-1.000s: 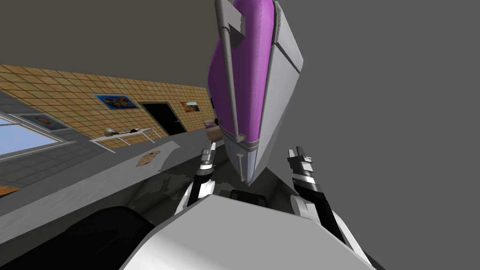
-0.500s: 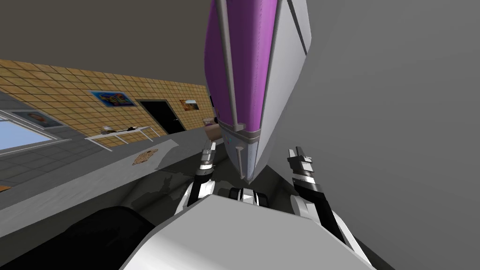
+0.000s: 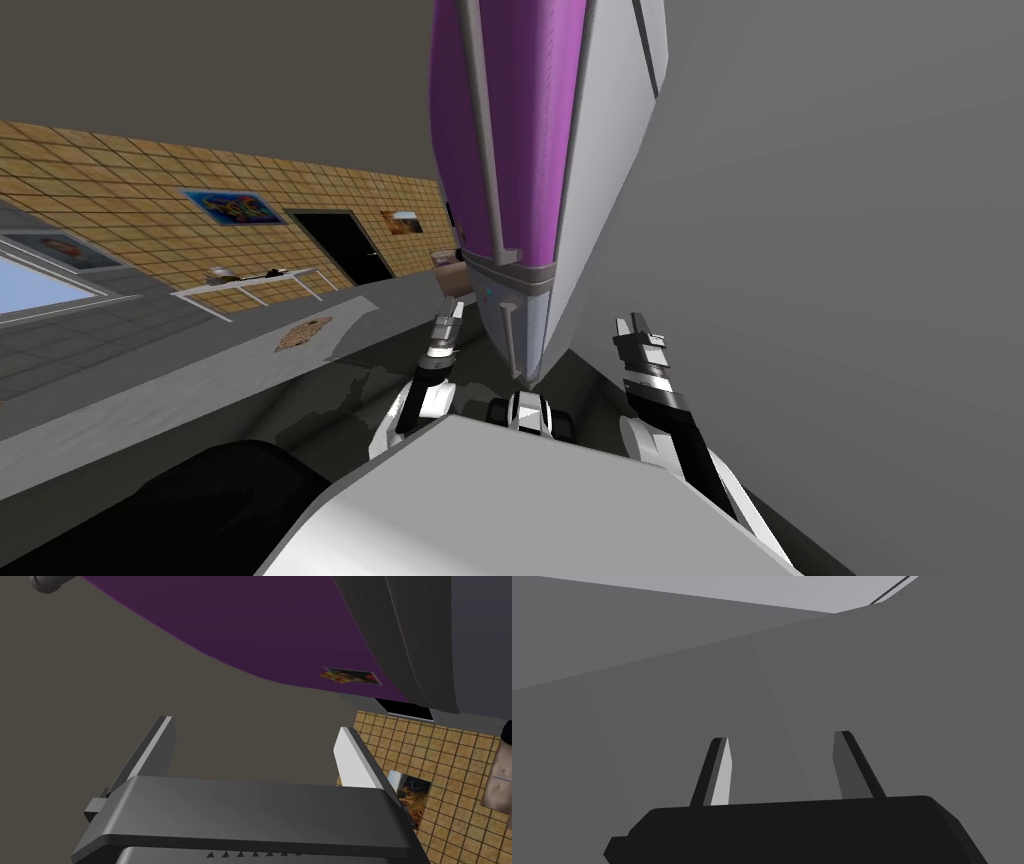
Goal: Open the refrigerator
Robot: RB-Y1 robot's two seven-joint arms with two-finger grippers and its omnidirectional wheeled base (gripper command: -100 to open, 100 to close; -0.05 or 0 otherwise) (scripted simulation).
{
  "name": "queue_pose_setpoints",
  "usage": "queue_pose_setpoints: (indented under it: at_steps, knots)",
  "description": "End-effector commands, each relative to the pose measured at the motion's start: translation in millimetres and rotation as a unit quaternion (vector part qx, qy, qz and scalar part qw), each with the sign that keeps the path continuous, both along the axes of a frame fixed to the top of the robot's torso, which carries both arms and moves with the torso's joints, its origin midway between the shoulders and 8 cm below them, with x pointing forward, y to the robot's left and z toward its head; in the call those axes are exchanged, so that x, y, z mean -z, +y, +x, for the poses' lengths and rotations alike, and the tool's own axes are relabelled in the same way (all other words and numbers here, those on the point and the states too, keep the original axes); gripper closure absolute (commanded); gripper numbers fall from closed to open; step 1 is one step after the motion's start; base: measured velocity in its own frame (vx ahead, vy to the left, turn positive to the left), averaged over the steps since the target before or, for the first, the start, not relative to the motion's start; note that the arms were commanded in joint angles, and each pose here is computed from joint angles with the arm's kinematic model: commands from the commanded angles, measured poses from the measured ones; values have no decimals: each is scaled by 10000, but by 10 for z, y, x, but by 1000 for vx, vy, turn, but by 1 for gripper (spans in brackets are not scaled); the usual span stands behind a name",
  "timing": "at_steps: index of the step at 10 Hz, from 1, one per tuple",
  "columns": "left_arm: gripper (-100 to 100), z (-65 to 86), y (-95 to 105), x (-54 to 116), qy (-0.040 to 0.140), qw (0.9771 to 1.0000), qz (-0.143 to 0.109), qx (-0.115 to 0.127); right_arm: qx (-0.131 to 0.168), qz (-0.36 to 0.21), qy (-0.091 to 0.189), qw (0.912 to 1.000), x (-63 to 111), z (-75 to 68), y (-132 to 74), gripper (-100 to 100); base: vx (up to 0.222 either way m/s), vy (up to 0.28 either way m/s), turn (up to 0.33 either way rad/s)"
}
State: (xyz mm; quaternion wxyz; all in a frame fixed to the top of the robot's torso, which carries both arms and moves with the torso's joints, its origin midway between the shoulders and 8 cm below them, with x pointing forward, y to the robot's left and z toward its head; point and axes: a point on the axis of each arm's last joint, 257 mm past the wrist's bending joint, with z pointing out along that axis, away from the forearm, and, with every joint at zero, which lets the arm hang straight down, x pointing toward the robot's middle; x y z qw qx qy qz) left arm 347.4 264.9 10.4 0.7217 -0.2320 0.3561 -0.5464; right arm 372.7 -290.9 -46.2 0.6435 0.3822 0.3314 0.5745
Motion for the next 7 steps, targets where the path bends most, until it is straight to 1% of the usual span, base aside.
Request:
queue_pose_setpoints:
  at_steps: [1,3,6,7]
  knots:
    - [-100,107,-61,-33,101,9996,101,252,0,0,0,10000,0,0,0,0,-19,-23,-25]
    - [-100,194,-114,-73,183,9986,182,462,0,0,0,10000,0,0,0,0,-22,-20,-25]
    - [-100,332,-201,-153,321,9960,298,780,0,0,0,10000,0,0,0,0,-27,-26,-30]
    - [-100,332,-209,-150,331,9957,345,796,0,0,0,10000,0,0,0,0,-21,-23,-8]
